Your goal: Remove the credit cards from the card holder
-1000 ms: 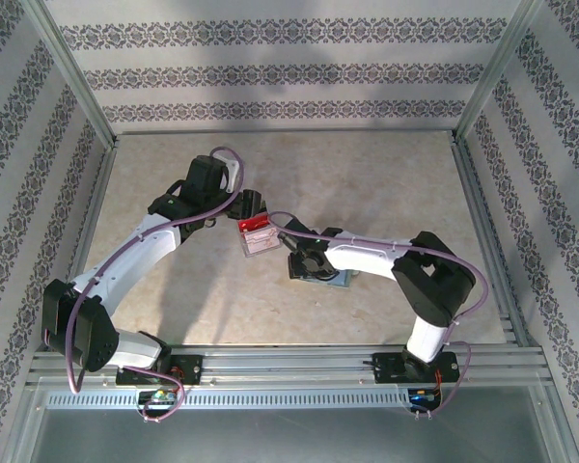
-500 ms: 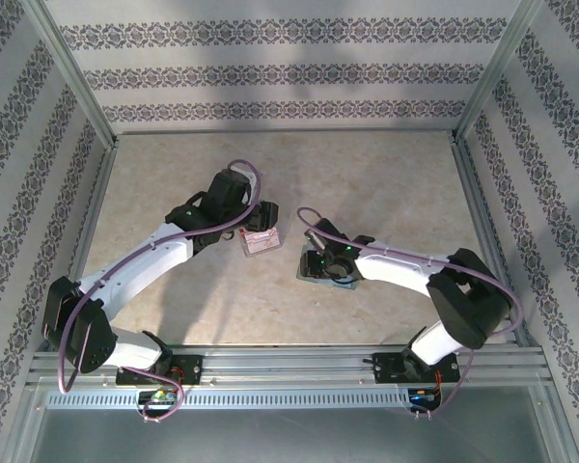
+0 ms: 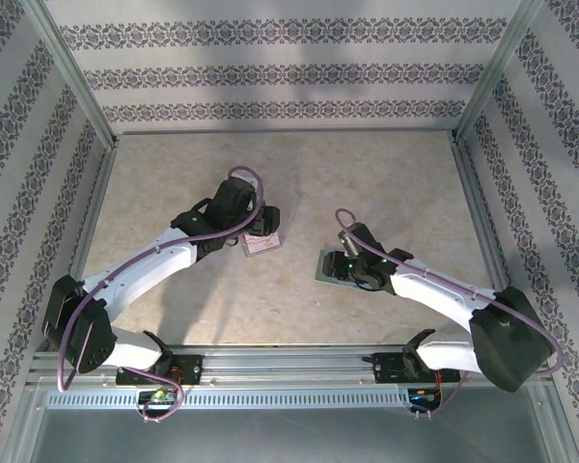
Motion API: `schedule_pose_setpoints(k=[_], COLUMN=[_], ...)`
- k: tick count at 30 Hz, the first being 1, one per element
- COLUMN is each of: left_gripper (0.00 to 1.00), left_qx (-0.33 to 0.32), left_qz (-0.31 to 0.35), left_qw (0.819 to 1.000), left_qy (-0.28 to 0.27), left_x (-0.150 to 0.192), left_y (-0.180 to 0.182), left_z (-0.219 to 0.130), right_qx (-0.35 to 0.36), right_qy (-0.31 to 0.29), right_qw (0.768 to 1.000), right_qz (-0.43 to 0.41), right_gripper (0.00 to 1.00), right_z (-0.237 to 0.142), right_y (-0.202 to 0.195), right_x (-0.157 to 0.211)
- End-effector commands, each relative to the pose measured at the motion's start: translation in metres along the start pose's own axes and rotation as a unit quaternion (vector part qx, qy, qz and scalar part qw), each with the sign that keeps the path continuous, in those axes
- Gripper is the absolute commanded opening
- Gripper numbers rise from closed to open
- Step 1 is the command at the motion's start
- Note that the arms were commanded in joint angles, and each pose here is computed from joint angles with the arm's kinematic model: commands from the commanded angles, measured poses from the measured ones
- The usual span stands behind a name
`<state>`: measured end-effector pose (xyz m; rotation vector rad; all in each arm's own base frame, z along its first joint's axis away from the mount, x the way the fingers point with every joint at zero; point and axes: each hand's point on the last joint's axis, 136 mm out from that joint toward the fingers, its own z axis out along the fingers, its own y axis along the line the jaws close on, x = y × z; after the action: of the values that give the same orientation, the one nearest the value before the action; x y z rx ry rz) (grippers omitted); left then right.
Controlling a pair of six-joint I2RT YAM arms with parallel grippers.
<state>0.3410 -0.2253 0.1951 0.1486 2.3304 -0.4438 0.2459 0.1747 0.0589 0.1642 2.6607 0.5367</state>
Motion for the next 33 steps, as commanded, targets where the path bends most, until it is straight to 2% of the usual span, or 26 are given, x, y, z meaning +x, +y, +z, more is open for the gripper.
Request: schedule_pose_setpoints(k=[1,4,10,15,16,18,20,22,24,27,29,33], left_gripper=[0.71,0.71,0.71,0.59,0.53,0.44,0.44,0.41,0.39,0.36,0.36,0.32], left_qx=[0.012,0.026,0.033,0.015,0.016,0.024,0.032,0.043,0.055,0.081,0.095,0.098], left_qz=[-0.007,-0.007,-0.011,-0.006,-0.008,-0.01,-0.009,-0.013,-0.008,0.005,0.015,0.027], left_qw=[1.0,1.0,0.999,0.999,0.999,0.998,0.998,0.998,0.997,0.994,0.992,0.99], left_qy=[-0.018,-0.011,0.016,0.032,0.038,0.053,0.054,0.053,0.054,0.069,0.084,0.101], left_x=[-0.008,-0.004,0.013,0.033,0.036,0.045,0.049,0.051,0.053,0.066,0.079,0.097], left_y=[-0.014,-0.024,-0.036,-0.04,-0.041,-0.049,-0.057,-0.064,-0.076,-0.1,-0.115,-0.127], left_z=[0.004,0.011,0.03,0.058,0.063,0.072,0.075,0.077,0.077,0.081,0.086,0.101], right_qx=[-0.033,-0.073,-0.172,-0.201,-0.199,-0.17,-0.121,-0.042,0.026,0.087,0.117,0.118], right_qy=[-0.007,-0.014,-0.032,-0.032,-0.03,-0.025,-0.029,-0.029,-0.025,-0.014,-0.009,0.006], right_qw=[0.999,0.997,0.984,0.979,0.979,0.985,0.992,0.998,0.998,0.994,0.99,0.988], right_qz=[0.014,0.034,0.035,0.02,0.019,0.02,0.028,0.045,0.055,0.067,0.077,0.098], right_gripper=[0.46,0.41,0.4,0.41,0.4,0.4,0.39,0.36,0.32,0.3,0.3,0.3], right_z=[0.001,0.005,-0.002,-0.004,-0.003,-0.005,-0.011,-0.02,-0.032,-0.041,-0.045,-0.04], right_y=[-0.003,-0.005,0.016,0.027,0.026,0.019,0.004,-0.023,-0.047,-0.073,-0.089,-0.101], right_x=[0.001,0.001,-0.006,-0.008,-0.007,-0.007,-0.008,-0.006,-0.001,0.01,0.018,0.032])
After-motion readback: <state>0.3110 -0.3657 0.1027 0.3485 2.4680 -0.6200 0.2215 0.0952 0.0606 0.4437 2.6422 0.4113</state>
